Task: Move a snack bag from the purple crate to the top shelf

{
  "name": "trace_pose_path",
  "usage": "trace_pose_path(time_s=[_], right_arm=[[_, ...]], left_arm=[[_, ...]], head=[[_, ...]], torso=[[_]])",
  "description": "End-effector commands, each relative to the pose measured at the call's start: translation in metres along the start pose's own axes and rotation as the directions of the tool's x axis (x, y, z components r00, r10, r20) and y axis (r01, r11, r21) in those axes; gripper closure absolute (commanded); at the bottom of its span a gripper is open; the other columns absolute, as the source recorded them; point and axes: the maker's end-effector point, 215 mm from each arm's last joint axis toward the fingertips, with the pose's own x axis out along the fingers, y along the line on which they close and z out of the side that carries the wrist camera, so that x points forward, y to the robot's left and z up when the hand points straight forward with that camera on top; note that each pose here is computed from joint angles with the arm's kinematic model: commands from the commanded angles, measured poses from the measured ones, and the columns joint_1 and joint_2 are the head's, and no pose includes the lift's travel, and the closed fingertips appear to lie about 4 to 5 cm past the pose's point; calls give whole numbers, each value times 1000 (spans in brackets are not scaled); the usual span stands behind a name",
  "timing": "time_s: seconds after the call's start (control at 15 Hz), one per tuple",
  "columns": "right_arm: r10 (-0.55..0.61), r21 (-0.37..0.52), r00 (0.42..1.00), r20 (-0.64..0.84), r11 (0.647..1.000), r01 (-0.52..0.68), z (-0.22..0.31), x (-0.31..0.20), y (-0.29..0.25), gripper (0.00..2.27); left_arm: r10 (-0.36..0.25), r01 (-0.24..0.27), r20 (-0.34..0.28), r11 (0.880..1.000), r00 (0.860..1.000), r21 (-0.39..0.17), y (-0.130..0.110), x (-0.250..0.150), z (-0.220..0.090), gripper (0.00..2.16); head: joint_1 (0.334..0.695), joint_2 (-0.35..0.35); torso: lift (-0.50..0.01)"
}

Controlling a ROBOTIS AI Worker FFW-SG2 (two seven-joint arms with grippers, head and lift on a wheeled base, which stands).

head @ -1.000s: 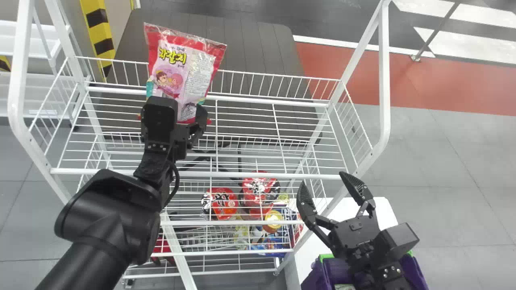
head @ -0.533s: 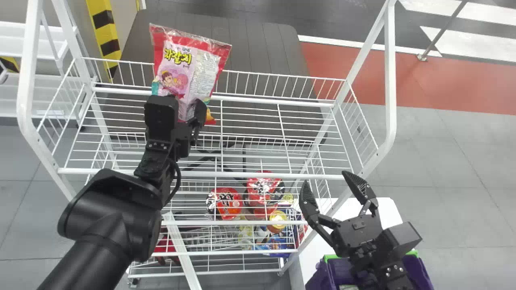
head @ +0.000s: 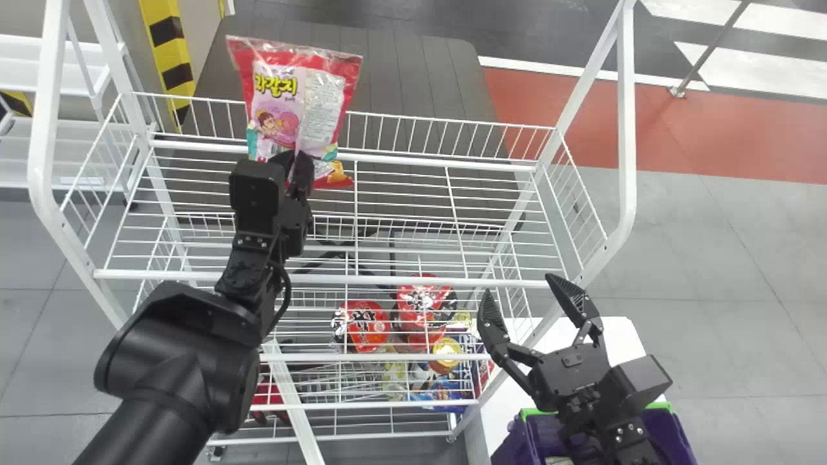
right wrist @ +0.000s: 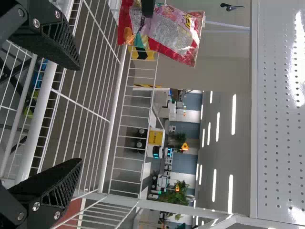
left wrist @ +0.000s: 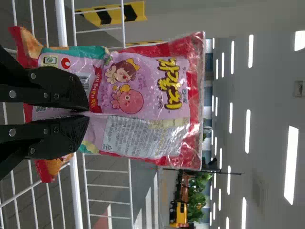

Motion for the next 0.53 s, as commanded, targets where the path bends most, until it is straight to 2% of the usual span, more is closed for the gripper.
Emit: trace_pose_path(time_s=[0.0, 0.2, 0.47], right_arm=[[6, 1, 1000, -1, 1000, -6, -1, 1, 3, 147], [14, 1, 1000, 0, 1000, -14, -1, 1, 8, 147], [14, 1, 1000, 0, 1000, -14, -1, 2, 8, 147]], left_arm=[[12, -12, 10, 1000, 1000, -17, 1, -10, -1, 1008], [41, -39, 45, 999, 998, -28, 7, -20, 11, 1008], [89, -87, 64, 996, 994, -34, 31, -24, 15, 1008]], head=[[695, -198], [695, -190], [695, -171]], torso=[[0], [0], [0]])
